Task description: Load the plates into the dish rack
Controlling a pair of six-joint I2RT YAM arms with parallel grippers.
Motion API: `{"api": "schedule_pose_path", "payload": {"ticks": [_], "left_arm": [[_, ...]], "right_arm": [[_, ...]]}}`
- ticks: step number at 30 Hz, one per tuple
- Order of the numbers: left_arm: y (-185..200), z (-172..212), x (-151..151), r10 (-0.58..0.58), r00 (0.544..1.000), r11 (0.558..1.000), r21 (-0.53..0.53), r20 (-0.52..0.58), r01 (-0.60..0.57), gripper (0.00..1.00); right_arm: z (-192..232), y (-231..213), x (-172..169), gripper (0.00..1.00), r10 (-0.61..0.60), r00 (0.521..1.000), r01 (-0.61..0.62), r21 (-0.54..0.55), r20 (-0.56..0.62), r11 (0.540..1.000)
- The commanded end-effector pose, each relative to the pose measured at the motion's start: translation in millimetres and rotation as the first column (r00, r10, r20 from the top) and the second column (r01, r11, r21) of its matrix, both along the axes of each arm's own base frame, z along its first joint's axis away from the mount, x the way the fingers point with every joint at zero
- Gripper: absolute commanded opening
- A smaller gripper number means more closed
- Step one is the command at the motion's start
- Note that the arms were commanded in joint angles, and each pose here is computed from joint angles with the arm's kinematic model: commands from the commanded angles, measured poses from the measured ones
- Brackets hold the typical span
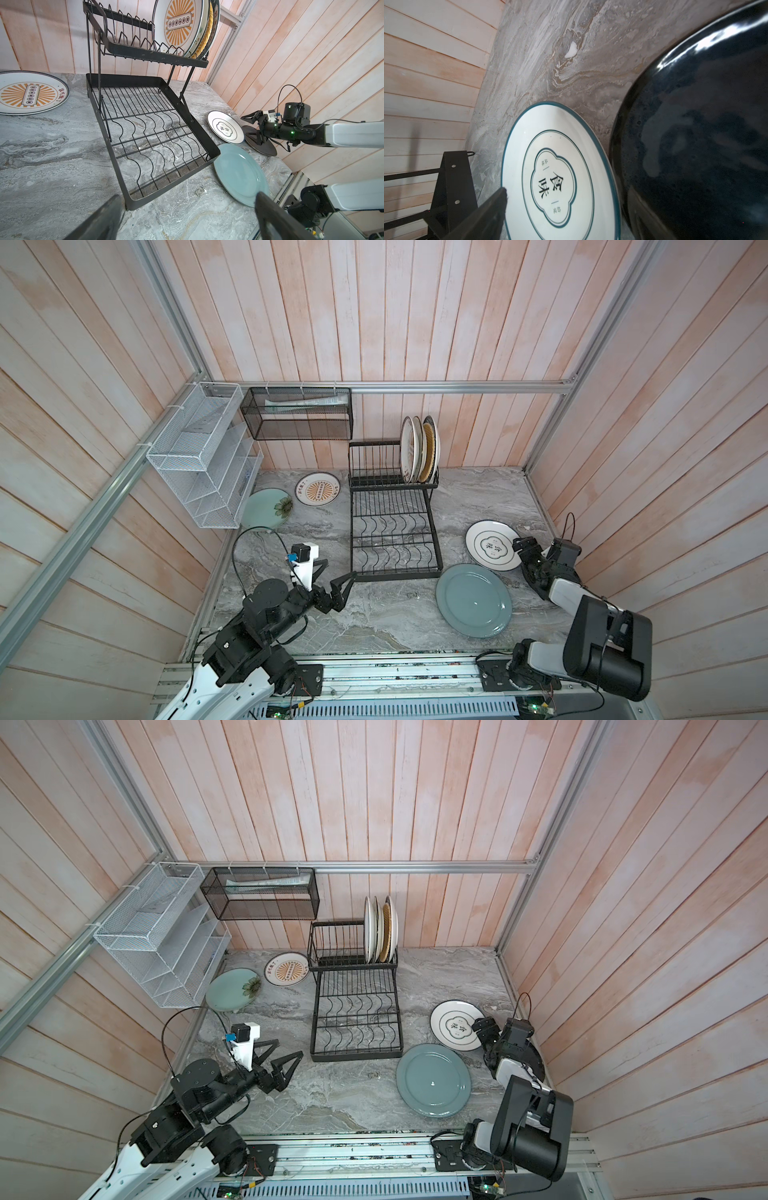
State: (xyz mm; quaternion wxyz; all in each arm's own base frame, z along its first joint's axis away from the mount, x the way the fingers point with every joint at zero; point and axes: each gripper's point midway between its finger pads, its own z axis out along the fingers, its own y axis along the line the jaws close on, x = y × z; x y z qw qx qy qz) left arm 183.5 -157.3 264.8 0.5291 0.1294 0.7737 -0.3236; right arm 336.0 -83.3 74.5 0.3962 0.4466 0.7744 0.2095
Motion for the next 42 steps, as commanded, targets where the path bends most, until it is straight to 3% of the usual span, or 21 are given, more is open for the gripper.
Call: {"api": "schedule_pose_path", "payload": {"ticks": [1, 9, 14, 23, 29, 34, 42], "left_arm": [[-0.9, -1.4, -0.1, -0.001, 1.000, 1.000, -0.003, -0.003, 0.001, 1.00], [-1.1, -1.1, -0.8, -0.005, 1.000, 1.000, -0.004, -0.001, 0.005, 1.00], [-0.8, -0.9, -0.7, -0.003, 1.000, 1.000, -0.005, 0.000, 0.003, 1.00], [-0.4, 0.9, -1.7, -0.004, 1.000, 1.000, -0.010, 0.003, 0.004, 1.00], [0.8, 1.6, -2.6, 0.002, 1.000, 1.000, -0.014, 0.008, -0.002, 1.00], [0.0, 1.6, -3.6, -0.002, 1.000, 1.000, -0.013, 0.008, 0.003, 1.00], [-1.2, -0.7, -2.5, -0.004, 1.000, 1.000, -0.005, 0.001, 0.004, 1.00]], "right_arm": [[-0.3, -3.2, -7.2, 0.91, -0.038, 0.999, 0.038, -0.002, -0.027, 0.999], [24.5, 8.1, -10.2, 0.91, 0.013, 1.000, -0.013, 0.008, 0.024, 1.000], [27.5, 37.0, -30.3, 0.90, 0.071, 0.996, -0.075, 0.091, 0.056, 0.993], [2.2, 63.6, -53.7, 0.89, 0.087, 0.996, -0.080, 0.175, -0.033, 0.981], [-28.7, 75.8, -56.8, 0.81, 0.099, 0.990, -0.070, 0.252, -0.104, 0.965], [-36.8, 70.9, -53.1, 0.75, 0.079, 0.990, -0.048, 0.241, -0.119, 0.969], [-33.6, 53.7, -48.3, 0.74, 0.010, 0.993, 0.009, 0.166, -0.117, 0.986]]}}
